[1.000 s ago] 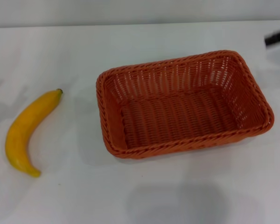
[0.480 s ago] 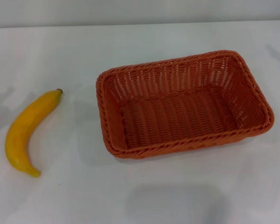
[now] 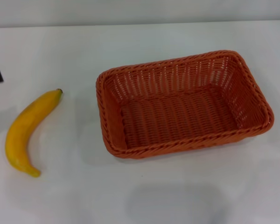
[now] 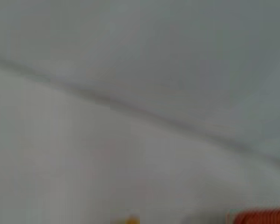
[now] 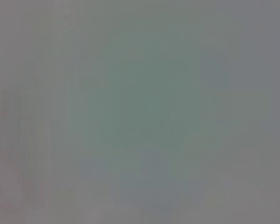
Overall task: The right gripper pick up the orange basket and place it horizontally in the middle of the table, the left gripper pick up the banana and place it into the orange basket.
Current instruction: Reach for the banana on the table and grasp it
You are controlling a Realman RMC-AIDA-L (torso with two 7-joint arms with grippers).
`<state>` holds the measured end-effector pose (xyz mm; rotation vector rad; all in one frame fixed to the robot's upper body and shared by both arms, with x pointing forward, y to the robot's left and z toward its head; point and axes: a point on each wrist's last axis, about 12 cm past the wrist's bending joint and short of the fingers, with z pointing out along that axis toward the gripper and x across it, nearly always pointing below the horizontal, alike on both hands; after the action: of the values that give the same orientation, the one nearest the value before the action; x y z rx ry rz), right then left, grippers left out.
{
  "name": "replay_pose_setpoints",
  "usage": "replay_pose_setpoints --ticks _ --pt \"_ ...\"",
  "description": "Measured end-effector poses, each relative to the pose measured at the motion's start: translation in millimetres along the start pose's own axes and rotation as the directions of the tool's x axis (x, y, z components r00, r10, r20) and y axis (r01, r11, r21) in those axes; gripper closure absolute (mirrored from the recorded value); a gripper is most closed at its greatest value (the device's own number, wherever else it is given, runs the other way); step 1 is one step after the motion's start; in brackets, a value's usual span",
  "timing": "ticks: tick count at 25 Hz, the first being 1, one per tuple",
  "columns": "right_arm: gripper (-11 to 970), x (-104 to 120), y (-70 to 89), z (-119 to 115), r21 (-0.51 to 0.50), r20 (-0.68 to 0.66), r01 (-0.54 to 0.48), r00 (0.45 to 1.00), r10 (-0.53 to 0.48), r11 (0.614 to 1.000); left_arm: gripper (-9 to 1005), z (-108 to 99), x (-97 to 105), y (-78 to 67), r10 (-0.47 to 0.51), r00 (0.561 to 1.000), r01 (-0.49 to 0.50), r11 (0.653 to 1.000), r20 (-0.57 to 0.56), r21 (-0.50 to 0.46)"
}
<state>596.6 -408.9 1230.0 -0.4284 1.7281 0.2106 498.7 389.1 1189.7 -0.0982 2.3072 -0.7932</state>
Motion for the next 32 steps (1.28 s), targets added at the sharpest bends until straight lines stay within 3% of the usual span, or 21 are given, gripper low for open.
replay_pose_setpoints --ticks 8,14,21,32 --pt "262 18 -8.0 -6 0.066 0.006 -0.010 1.000 0.010 0.998 192 14 -41 -16.5 0.056 0.953 -0.119 0.973 -0.299 -0.196" --pt "262 25 -4.6 1 0.061 0.003 -0.033 0.999 0.033 0.998 195 44 -46 -13.3 0.117 0.888 -0.200 0.969 -0.446 -0.146" --pt "262 24 4.3 7 0.038 0.024 -0.056 0.998 0.056 0.998 203 62 -30 8.3 0.109 0.861 -0.212 0.965 -0.497 -0.154" --pt "263 26 12.1 13 0.009 0.023 -0.075 0.997 0.075 0.997 219 86 -19 20.4 0.139 0.868 -0.234 0.961 -0.476 -0.147"
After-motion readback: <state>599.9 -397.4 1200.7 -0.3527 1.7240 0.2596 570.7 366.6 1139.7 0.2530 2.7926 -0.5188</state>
